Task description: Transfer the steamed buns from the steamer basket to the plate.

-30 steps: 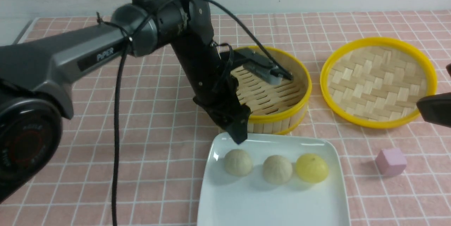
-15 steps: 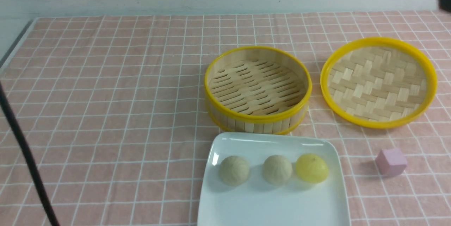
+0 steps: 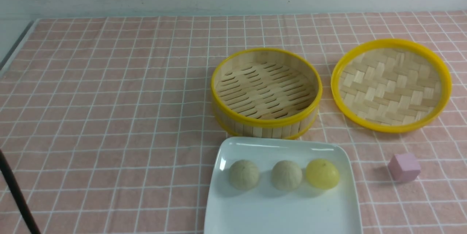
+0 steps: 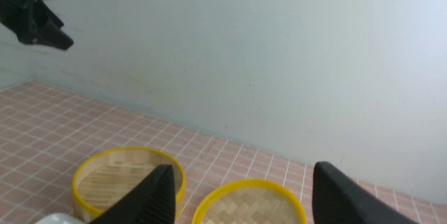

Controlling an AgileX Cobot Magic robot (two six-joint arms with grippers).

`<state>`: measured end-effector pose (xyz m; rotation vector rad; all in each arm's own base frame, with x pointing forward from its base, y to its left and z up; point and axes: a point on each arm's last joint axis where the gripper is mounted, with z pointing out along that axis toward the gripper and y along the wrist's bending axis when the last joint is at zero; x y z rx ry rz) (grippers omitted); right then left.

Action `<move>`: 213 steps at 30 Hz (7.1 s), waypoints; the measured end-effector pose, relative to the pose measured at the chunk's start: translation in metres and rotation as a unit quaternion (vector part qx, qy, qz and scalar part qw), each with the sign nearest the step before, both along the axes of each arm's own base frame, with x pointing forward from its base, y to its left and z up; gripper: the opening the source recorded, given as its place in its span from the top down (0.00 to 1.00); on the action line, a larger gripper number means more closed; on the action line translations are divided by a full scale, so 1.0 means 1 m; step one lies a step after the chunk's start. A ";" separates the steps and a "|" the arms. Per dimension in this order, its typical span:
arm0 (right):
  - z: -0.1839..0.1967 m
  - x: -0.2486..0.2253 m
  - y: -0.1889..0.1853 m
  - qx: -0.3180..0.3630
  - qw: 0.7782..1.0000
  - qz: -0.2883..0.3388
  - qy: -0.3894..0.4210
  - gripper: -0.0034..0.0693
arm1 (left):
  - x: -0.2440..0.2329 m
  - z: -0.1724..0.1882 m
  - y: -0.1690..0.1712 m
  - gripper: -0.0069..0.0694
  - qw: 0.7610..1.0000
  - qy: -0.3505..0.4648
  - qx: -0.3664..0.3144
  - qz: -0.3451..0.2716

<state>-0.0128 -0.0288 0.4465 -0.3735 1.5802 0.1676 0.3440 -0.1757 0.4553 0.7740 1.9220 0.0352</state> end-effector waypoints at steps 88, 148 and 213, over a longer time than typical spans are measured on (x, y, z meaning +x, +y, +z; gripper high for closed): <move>-0.266 0.067 0.027 0.076 0.959 -0.204 0.183 0.63 | -0.002 0.004 -0.010 0.29 0.997 0.004 -0.076 -0.027; -0.275 0.070 0.027 0.078 0.961 -0.203 0.167 0.62 | -0.081 -0.085 0.079 0.29 0.980 0.069 -0.070 0.174; -0.275 0.070 0.027 0.078 0.961 -0.203 0.167 0.62 | -0.295 -0.283 0.195 0.29 0.879 -0.081 -0.250 0.398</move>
